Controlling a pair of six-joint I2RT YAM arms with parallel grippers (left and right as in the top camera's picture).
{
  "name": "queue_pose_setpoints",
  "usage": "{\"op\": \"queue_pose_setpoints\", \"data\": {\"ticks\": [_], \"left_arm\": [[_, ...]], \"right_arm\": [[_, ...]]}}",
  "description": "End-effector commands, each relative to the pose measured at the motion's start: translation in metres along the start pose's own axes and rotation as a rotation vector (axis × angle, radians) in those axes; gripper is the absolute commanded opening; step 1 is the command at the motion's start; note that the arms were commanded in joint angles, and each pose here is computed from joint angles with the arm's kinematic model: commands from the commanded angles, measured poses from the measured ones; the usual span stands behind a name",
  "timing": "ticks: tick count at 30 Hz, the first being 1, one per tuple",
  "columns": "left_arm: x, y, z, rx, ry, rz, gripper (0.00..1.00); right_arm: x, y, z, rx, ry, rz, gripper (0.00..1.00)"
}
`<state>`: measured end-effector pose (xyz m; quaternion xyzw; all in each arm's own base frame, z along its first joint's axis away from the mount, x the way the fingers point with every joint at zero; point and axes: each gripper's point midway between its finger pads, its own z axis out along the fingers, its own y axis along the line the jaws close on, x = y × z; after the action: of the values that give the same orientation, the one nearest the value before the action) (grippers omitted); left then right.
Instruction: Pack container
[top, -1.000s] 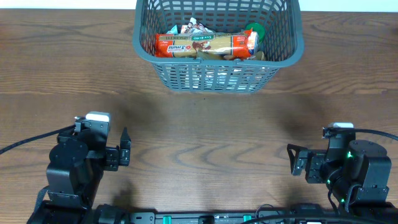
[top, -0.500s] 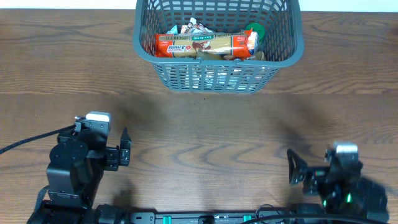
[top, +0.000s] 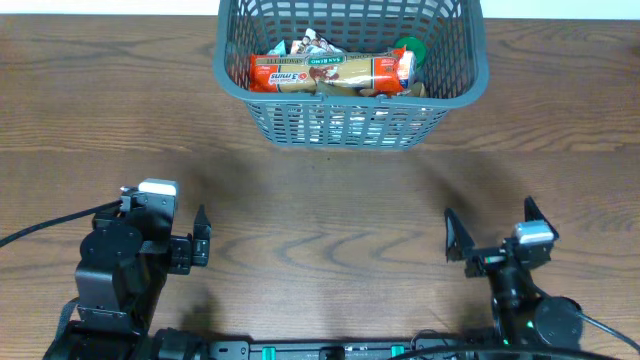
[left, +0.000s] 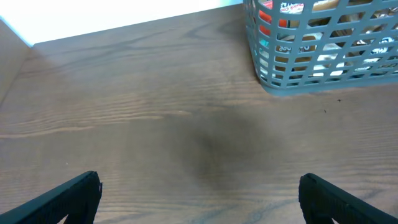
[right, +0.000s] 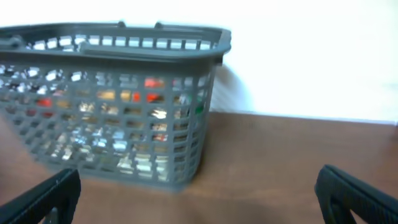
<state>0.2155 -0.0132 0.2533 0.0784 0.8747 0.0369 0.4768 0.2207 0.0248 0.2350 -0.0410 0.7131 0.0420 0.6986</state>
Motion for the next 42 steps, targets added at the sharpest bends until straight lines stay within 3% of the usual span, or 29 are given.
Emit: {"op": "queue_pose_setpoints", "data": {"ticks": [1, 11, 42], "left_arm": [[0.002, 0.003, 0.001, -0.014, 0.007, -0.011, 0.98], [0.002, 0.003, 0.001, -0.014, 0.007, -0.01, 0.98], [0.002, 0.003, 0.001, -0.014, 0.008, -0.011, 0.98]], "right_arm": [[0.027, -0.004, 0.011, 0.025, 0.016, -0.019, 0.99], [0.078, -0.006, 0.024, 0.038, 0.07, -0.02, 0.99], [0.078, -0.008, 0.024, 0.046, 0.07, -0.049, 0.99]]}}
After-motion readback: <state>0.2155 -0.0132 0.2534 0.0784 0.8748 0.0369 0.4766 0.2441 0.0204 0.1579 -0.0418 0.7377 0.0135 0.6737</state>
